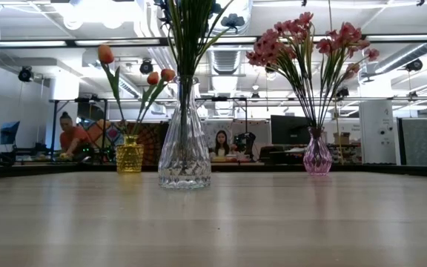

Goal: Sort flowers into vase by color
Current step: Return to Home Position

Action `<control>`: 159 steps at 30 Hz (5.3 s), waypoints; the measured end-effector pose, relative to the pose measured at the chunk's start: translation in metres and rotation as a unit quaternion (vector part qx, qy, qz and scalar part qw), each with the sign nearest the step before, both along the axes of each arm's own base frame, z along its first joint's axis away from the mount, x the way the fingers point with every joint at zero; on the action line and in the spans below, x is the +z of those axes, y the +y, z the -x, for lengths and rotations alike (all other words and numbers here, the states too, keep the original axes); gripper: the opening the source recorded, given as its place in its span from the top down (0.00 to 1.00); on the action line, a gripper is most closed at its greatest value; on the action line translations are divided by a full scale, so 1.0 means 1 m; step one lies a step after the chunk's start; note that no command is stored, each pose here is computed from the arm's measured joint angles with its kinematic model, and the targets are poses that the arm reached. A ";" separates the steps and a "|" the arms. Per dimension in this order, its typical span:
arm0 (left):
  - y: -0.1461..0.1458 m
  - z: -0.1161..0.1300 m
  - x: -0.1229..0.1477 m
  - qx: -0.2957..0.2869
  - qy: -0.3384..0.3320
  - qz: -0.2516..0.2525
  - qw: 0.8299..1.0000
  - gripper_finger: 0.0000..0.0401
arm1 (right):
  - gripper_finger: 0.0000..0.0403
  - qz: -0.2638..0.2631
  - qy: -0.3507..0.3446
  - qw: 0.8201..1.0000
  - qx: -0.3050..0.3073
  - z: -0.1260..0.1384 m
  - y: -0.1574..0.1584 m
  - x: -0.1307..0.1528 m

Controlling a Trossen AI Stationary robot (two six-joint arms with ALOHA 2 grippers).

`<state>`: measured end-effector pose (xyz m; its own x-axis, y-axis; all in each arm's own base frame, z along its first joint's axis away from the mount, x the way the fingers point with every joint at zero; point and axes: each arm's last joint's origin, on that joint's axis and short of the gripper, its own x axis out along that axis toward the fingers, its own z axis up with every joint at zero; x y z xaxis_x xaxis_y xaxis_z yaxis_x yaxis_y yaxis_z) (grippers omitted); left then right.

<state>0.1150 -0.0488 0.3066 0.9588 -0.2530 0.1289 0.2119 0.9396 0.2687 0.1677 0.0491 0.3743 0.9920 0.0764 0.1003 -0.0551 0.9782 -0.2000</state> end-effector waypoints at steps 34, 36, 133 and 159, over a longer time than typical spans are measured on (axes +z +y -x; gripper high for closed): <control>0.024 0.043 -0.072 0.021 -0.019 0.052 0.998 0.62 | 0.48 -0.057 -0.128 0.990 -0.010 0.081 -0.041 -0.095; 0.023 0.041 -0.077 0.020 -0.009 0.055 0.998 0.62 | 0.48 -0.059 -0.139 0.988 -0.010 0.086 -0.042 -0.103; 0.020 0.023 -0.127 0.073 0.019 0.037 0.996 0.62 | 0.48 -0.040 -0.064 0.996 -0.045 0.071 -0.042 -0.185; 0.020 0.023 -0.127 0.073 0.019 0.037 0.996 0.62 | 0.48 -0.039 -0.064 0.996 -0.044 0.071 -0.042 -0.185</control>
<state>0.0921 -0.0292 0.1799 0.9893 -0.1011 0.1055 0.0795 0.9782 0.1918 0.0962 0.0068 0.1891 0.9730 -0.0243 0.2295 0.0536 0.9911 -0.1220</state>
